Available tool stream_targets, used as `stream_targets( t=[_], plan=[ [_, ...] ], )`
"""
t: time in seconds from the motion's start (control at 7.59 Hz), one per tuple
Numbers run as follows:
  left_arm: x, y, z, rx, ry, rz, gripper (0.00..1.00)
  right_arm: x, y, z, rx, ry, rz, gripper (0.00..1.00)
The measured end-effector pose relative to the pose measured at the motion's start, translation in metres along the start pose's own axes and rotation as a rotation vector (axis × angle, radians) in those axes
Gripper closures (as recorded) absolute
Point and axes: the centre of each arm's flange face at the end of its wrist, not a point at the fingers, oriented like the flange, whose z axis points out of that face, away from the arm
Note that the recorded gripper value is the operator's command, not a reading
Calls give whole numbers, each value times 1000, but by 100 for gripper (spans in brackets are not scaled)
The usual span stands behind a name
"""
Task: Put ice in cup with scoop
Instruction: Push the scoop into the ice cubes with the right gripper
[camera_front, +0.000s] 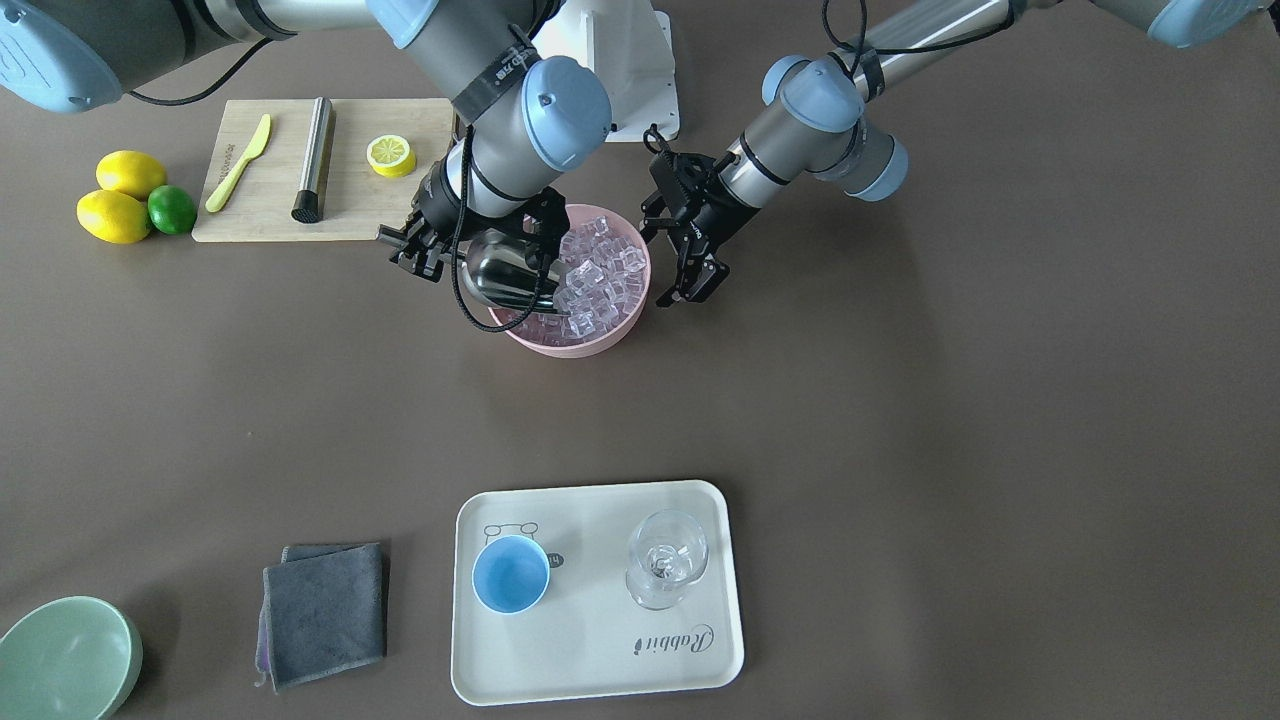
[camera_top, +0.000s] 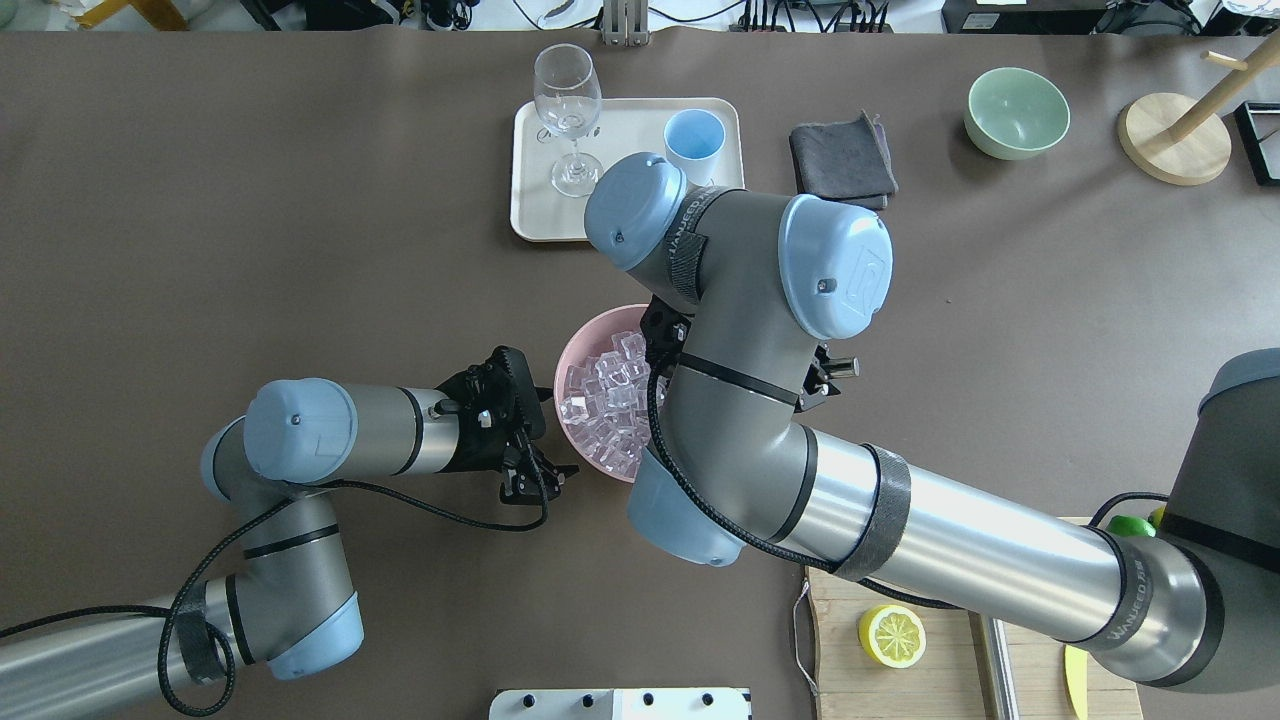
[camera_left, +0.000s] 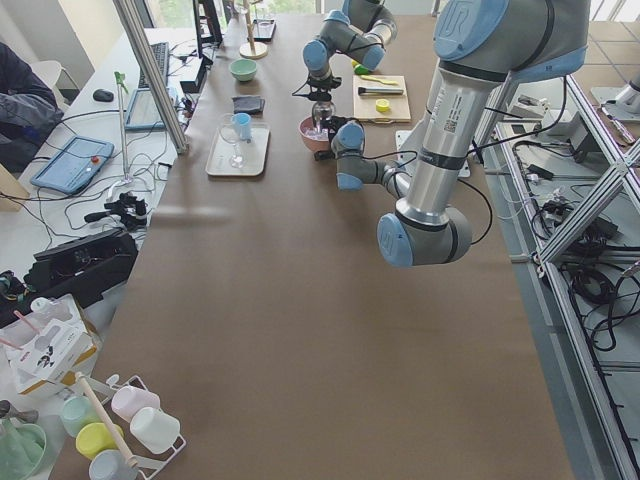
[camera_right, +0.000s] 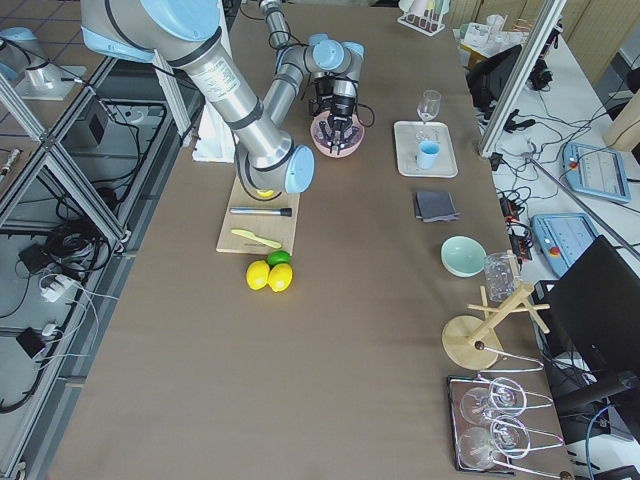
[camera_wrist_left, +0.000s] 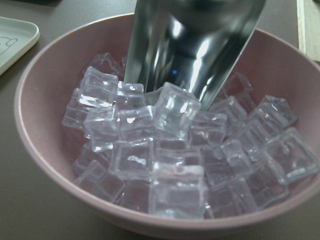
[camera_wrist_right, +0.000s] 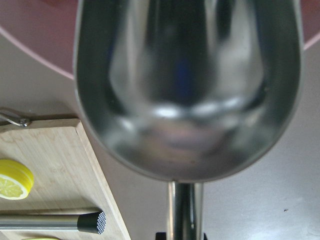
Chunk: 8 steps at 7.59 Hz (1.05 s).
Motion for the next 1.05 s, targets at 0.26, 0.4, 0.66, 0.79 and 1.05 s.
stream_targets(
  t=[0.26,0.4,0.66,0.79,1.05],
  plan=[
    [0,-1,0,2,0,0,2,0,-8,-5,78,14,20,100],
    [0,-2,0,3,0,1,2,1,-12,-5,126,21,42,100],
    [0,-2,0,4,0,1,2,3,-15,1,187,35,54,100],
    [0,-2,0,4,0,1,2,2,-11,8,206,44,53,100],
    [0,-2,1,3,0,1,2,-7,9,18,238,61,47,100]
  ],
)
